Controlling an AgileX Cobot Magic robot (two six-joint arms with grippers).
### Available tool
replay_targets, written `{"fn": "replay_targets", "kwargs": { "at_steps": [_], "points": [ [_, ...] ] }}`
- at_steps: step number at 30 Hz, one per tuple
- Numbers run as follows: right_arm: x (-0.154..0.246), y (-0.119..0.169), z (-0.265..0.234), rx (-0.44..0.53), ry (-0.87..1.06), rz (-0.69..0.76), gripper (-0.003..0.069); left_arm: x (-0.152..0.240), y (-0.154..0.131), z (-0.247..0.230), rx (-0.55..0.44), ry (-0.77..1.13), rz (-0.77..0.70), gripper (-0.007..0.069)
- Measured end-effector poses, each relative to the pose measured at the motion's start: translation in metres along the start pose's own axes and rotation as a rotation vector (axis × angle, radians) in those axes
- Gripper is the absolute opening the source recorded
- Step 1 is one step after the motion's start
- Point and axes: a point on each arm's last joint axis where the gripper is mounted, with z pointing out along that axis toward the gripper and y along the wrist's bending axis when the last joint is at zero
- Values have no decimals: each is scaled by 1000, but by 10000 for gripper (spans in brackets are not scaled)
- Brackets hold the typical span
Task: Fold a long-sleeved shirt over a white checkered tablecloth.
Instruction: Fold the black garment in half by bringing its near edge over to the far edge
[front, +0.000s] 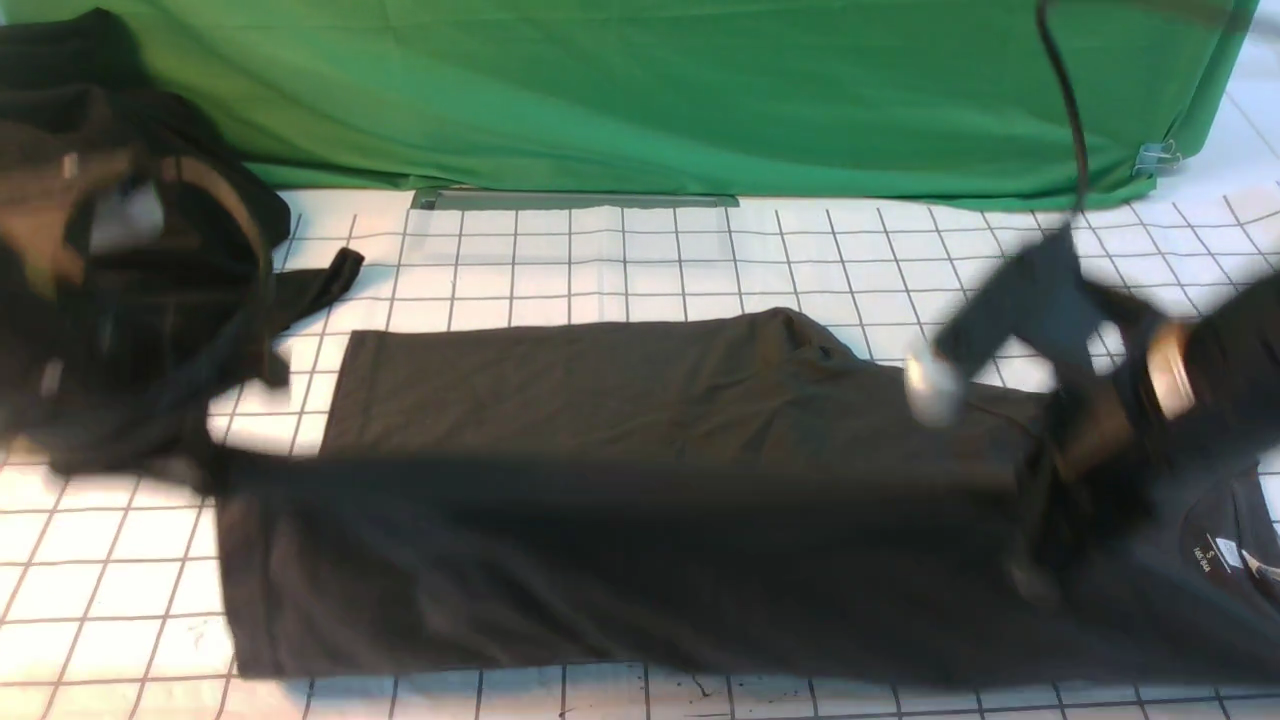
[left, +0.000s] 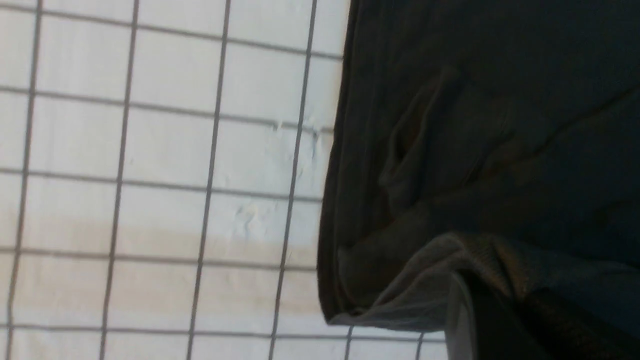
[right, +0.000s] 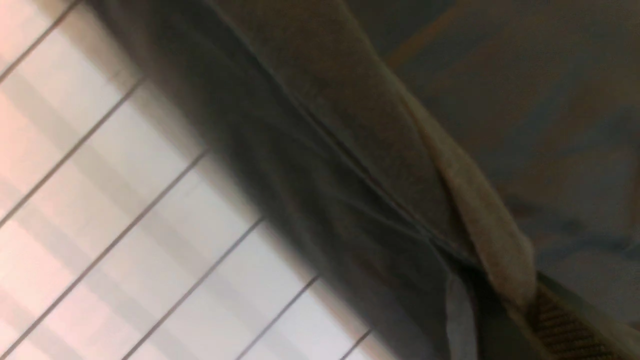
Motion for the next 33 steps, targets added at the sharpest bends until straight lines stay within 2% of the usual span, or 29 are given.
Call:
{"fn": "replay_targets", "kwargs": {
  "at_steps": [4,11,14,20,22,24,26,27,30,33],
  "points": [
    [-28,-22,20,19,-2,6,34,-30,-4,19,3,3,4,20],
    [-84,-69,76,59,-26,49,34,-101,-14,79,-61,10,35,20],
    [-98,-82,102,66,-24,59,34,-120,-15,105,-71,27,27,20],
    [-107,-88,149,72,-30,59,48,-135,-16,146,-90,65,29,20],
    [-108,-88,159,75,-39,65,83,-137,-16,155,-93,75,29,21],
    [-109,-89,166,81,-54,69,139,-137,-15,160,-98,72,32,27],
    [-112,-90,169,91,-77,71,235,-139,-15,163,-95,55,34,55],
    [-112,-90,169,92,-76,70,244,-139,-15,163,-95,52,34,60],
    [-116,-92,165,100,-94,90,342,-144,-14,162,-104,6,50,152],
    [-120,-94,153,97,-77,98,360,-149,-12,156,-142,-15,80,235]
  ]
}}
